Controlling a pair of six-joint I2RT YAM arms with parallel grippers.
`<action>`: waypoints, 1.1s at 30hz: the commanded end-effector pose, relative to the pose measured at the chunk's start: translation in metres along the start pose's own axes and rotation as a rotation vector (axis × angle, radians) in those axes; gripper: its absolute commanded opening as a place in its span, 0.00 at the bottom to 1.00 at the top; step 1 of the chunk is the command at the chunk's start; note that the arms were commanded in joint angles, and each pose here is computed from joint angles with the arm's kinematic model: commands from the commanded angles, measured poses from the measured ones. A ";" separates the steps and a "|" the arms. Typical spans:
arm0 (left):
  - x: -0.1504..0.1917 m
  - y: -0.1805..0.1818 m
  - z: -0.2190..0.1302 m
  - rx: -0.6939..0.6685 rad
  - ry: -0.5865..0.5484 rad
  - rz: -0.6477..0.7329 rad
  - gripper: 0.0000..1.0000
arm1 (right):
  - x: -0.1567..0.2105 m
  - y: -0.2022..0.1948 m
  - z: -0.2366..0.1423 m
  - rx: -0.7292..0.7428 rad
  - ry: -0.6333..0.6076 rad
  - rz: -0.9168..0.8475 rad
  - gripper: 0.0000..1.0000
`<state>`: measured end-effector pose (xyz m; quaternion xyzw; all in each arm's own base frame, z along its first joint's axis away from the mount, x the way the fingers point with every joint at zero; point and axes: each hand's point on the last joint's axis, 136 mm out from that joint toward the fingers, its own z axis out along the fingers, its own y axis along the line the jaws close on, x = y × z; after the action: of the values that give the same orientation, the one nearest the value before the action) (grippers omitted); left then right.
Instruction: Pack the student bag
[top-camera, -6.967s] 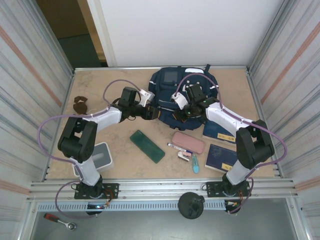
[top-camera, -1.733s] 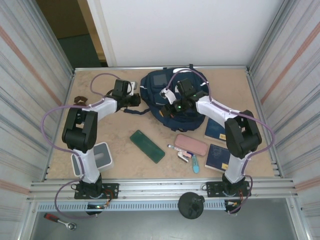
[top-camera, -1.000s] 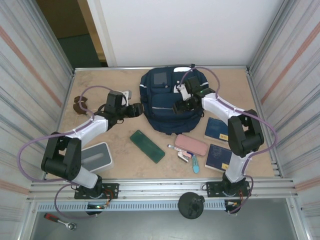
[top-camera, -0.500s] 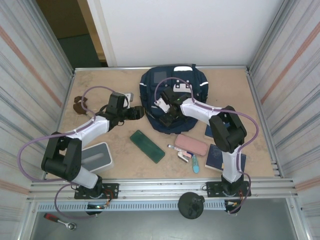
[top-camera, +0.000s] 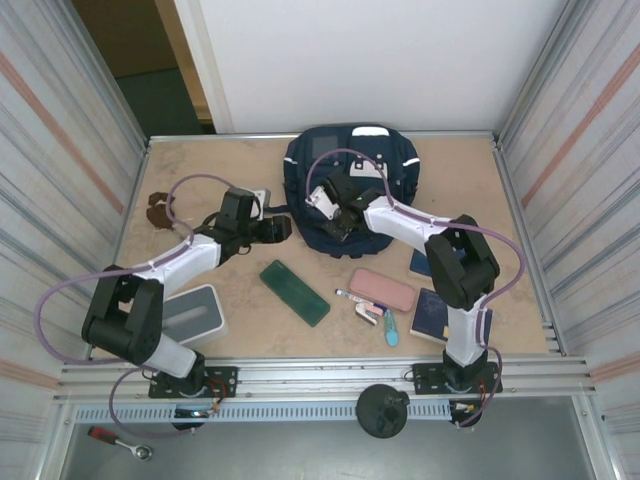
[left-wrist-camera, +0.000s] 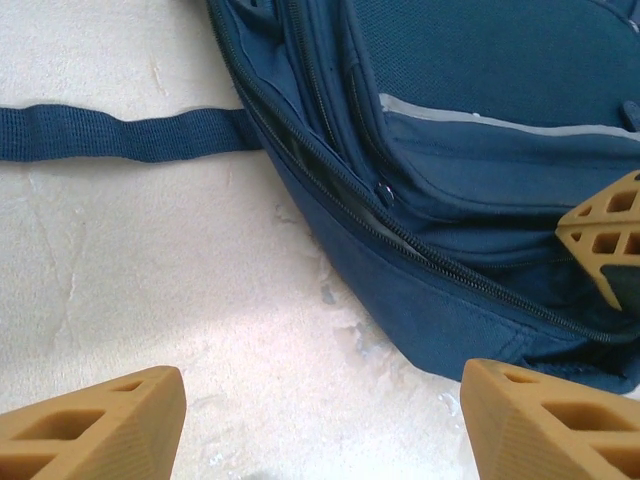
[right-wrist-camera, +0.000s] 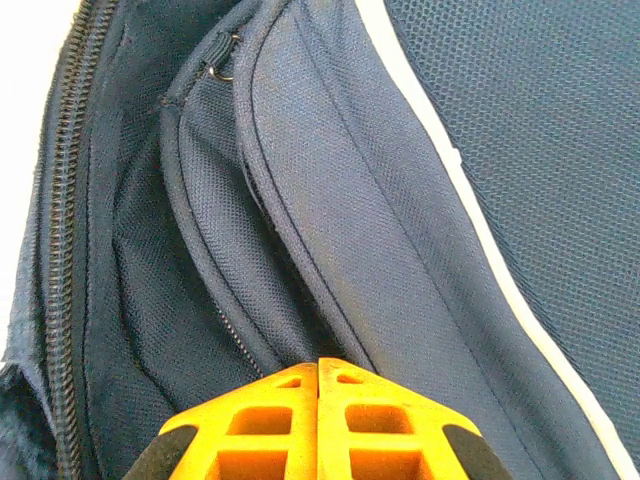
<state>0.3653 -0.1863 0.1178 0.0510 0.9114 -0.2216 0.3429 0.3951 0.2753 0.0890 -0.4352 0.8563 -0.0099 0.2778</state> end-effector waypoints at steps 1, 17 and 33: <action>-0.007 -0.007 -0.019 0.006 -0.043 0.002 0.73 | -0.021 -0.019 -0.040 -0.018 -0.146 0.108 0.00; -0.048 -0.047 0.020 0.078 0.086 0.027 0.71 | 0.026 -0.106 -0.051 -0.059 -0.219 0.837 0.45; -0.040 -0.056 0.118 0.067 0.257 -0.021 0.63 | 0.065 -0.107 0.017 -0.276 -0.106 1.110 0.57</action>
<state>0.4540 -0.2718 0.0824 0.0776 0.9418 -0.2295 0.2329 0.4512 0.1506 0.0771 0.0447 0.9386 0.2420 0.2419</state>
